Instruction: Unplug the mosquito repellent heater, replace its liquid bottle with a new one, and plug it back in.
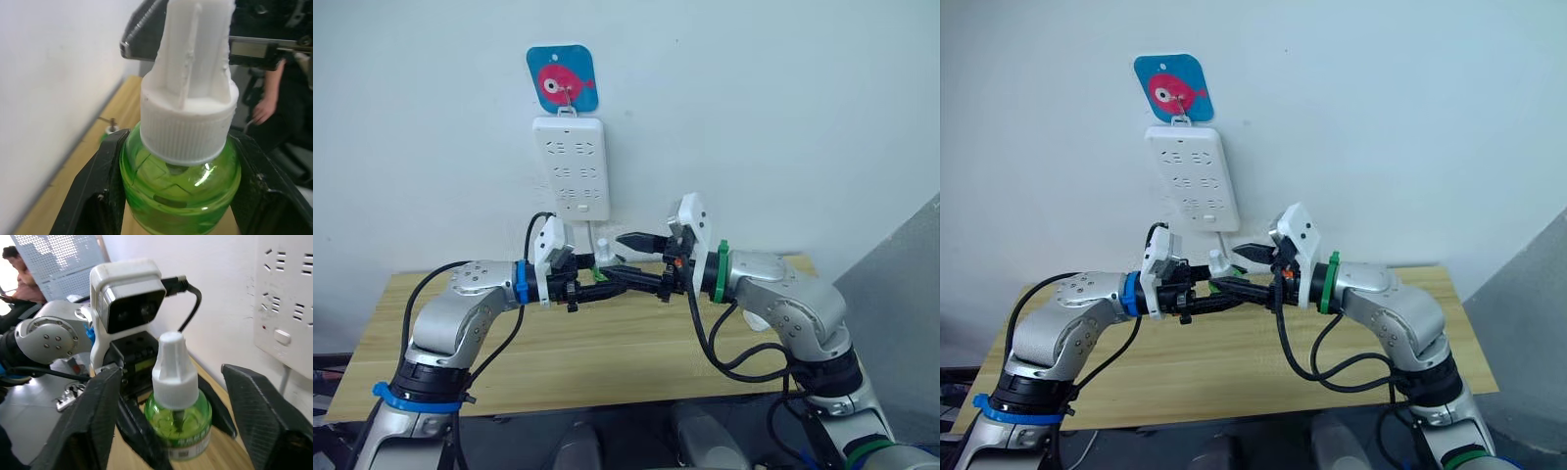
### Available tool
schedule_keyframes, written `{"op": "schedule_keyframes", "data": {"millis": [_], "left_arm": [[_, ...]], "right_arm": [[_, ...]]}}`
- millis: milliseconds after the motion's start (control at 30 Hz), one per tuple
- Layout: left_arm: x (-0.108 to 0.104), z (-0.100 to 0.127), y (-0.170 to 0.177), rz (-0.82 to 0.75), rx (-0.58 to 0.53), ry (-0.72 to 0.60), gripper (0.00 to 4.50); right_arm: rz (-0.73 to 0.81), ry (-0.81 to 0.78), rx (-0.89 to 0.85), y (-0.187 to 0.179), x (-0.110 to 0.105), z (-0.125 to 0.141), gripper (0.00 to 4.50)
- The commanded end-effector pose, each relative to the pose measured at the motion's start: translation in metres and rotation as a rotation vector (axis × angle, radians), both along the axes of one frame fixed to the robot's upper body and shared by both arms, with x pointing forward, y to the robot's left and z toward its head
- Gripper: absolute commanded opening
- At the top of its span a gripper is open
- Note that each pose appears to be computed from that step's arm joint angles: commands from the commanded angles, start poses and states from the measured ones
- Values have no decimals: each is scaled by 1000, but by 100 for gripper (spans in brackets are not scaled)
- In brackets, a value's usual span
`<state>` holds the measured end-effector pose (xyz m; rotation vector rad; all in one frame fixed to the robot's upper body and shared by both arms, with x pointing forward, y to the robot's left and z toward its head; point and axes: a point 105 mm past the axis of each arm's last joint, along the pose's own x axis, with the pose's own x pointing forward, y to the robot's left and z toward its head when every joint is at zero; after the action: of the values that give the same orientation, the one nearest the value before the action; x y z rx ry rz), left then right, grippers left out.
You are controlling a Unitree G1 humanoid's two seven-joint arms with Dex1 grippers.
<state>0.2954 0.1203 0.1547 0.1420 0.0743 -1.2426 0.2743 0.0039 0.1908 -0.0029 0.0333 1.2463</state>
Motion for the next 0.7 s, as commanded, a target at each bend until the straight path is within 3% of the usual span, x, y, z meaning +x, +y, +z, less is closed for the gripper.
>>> {"op": "schedule_keyframes", "data": {"millis": [33, 367, 467, 600, 700], "left_arm": [[6, 13, -2, 11, 8, -106, 229], [2, 10, -9, -41, 45, -156, 229], [2, 10, -9, -38, 35, -155, 229], [2, 12, -9, -37, 28, -152, 229], [-1, 11, -6, -56, 30, -133, 229]], "right_arm": [[-38, -108, 14, 6, -6, 12, 318], [-106, -133, 16, 21, 6, 6, 318], [-98, -134, 31, 24, 7, 7, 259], [-66, -133, 38, 26, 3, 7, 113], [39, -155, 34, 26, -5, 10, 112]]}}
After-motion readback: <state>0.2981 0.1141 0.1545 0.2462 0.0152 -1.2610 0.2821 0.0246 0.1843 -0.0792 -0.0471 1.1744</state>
